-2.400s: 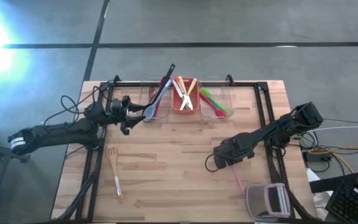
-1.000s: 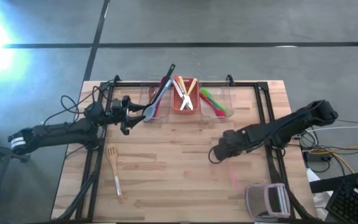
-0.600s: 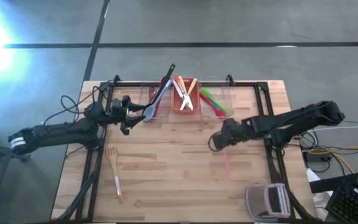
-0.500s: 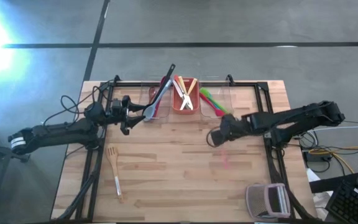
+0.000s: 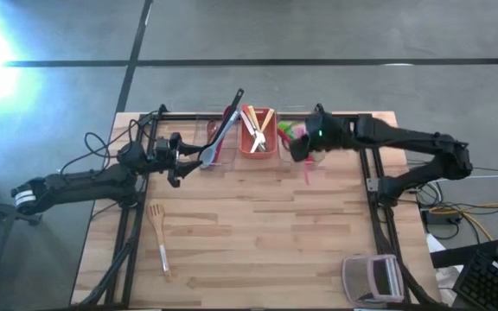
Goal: Pick & Place Kitchen Items
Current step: Put the pink spatula into the right transparent bin
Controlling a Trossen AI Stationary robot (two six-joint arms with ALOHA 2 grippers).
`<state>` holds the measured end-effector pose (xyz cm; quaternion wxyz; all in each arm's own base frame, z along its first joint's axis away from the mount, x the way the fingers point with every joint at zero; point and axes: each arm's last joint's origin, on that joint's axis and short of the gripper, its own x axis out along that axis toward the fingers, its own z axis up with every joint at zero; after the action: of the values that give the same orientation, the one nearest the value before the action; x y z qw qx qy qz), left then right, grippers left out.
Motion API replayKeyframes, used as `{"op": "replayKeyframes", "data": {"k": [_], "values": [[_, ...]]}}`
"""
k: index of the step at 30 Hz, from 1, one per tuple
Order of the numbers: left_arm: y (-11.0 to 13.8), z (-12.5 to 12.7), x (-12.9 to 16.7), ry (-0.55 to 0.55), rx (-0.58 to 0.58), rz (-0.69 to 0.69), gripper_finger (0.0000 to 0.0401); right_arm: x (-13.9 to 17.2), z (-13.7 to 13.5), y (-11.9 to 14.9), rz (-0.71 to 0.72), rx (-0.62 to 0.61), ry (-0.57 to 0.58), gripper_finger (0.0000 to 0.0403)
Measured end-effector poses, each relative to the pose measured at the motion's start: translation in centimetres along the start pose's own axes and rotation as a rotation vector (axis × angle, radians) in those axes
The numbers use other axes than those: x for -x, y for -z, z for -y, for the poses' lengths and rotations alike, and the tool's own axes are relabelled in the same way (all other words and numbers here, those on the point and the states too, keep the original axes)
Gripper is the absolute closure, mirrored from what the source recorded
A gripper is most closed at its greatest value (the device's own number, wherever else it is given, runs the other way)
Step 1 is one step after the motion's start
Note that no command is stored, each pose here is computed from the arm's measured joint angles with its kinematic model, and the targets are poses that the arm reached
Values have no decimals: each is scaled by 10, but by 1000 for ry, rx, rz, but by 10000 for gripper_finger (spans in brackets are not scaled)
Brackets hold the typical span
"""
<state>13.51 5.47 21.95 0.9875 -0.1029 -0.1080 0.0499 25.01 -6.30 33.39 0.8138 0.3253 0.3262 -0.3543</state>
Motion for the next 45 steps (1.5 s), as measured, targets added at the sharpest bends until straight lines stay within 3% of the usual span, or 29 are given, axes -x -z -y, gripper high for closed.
{"op": "replayKeyframes", "data": {"k": [9, 17, 25, 29, 45], "values": [[0, 0, 0, -1, -2, 3, 138, -22, 14, -60, 3, 101, 72, 390], [0, 0, 0, -1, -2, 1, 138, -51, 31, -92, -99, 140, 189, 390], [1, 0, 0, -1, -2, -1, 138, -72, 49, -121, -145, 134, 178, 390], [2, -1, 1, -5, 1, -6, 138, -85, 55, -129, -188, 131, 138, 390], [2, -1, 1, -7, 0, -3, 138, -140, 73, -124, -398, 128, 226, 390]]}}
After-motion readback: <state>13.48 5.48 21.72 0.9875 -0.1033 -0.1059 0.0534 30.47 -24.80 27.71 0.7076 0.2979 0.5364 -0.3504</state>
